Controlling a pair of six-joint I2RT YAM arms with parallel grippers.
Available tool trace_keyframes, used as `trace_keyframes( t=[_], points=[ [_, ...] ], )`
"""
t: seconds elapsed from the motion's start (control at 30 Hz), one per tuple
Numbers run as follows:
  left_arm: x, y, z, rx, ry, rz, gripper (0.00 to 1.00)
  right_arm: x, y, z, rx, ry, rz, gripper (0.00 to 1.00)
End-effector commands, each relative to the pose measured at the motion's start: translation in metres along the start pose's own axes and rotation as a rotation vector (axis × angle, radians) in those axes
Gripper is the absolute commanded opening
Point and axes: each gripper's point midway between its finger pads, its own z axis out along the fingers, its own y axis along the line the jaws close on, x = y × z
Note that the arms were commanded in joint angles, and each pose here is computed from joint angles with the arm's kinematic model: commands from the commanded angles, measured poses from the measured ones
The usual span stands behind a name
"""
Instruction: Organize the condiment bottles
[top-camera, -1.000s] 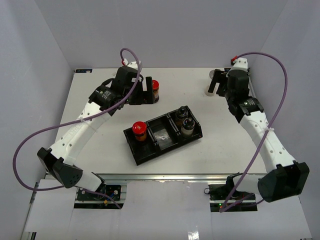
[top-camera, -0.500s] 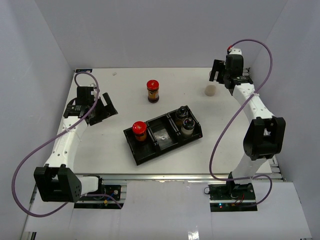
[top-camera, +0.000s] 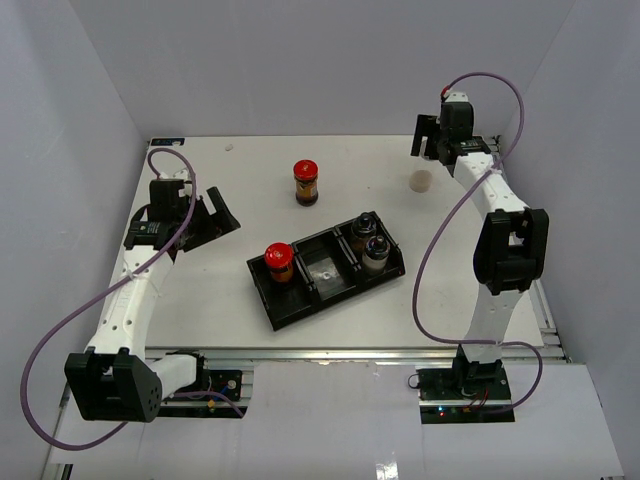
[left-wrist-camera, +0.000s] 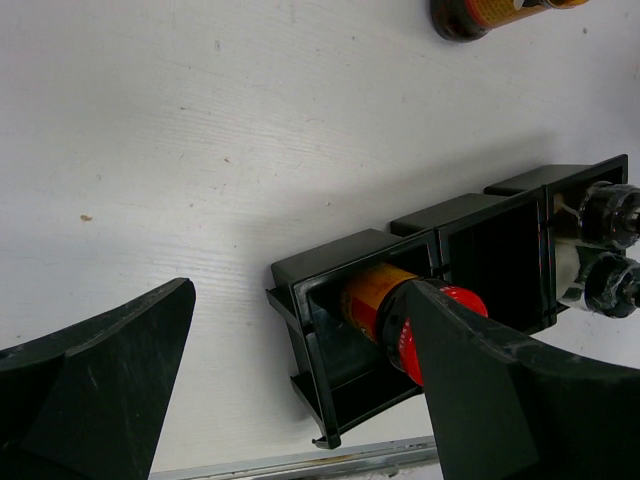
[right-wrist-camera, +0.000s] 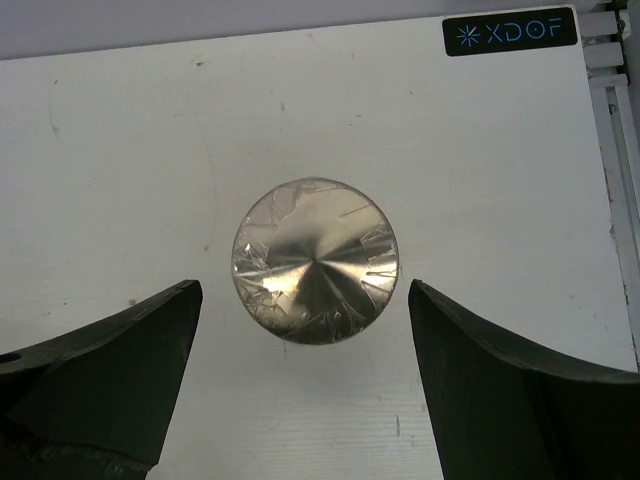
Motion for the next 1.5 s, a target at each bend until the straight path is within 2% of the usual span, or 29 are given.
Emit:
trace_keyframes(
  t=[0.0,0.37,0.6,0.63,0.73,0.97,1.13,1.2,1.27,1.47],
  points=[
    [-0.008,-0.012,-0.004,0.065,-0.034,0.014,0.98,-0.023,-0.004,0.01,0.022,-0.051,-0.026,0.9],
    [-0.004,-0.01,-0.001,0.068,-0.033,0.013,0.98,-0.005,-0.004,0.034,0.034,0.0,-0.04,0.91],
    [0.0,-0.007,0.001,0.059,-0.028,0.011,0.98,-0.001,-0.004,0.04,0.03,0.009,-0.055,0.98],
    [0.0,-0.007,0.0,0.059,-0.03,0.011,0.98,-0.002,-0.004,0.041,0.032,0.005,-0.058,0.93],
    [-0.001,-0.007,-0.001,0.057,-0.033,0.01,0.98,-0.007,-0.006,0.04,0.036,-0.012,-0.087,0.7],
    [0.002,-0.006,-0.001,0.053,-0.028,0.001,0.98,-0.016,-0.009,0.029,0.043,-0.032,-0.139,0.35],
    [-0.007,-0.012,-0.007,0.062,-0.035,0.0,0.98,-0.054,-0.001,-0.021,0.035,-0.143,-0.161,0.1],
    [-0.019,-0.02,-0.015,0.071,-0.052,-0.005,0.98,-0.081,0.001,-0.057,0.045,-0.22,-0.173,0.08],
    [-0.026,-0.026,-0.021,0.087,-0.063,-0.007,0.98,-0.09,0.011,-0.087,0.019,-0.261,-0.175,0.08],
    [-0.036,-0.036,-0.029,0.111,-0.08,-0.019,0.98,-0.108,0.066,-0.194,-0.232,-0.383,-0.171,0.08]
  ],
)
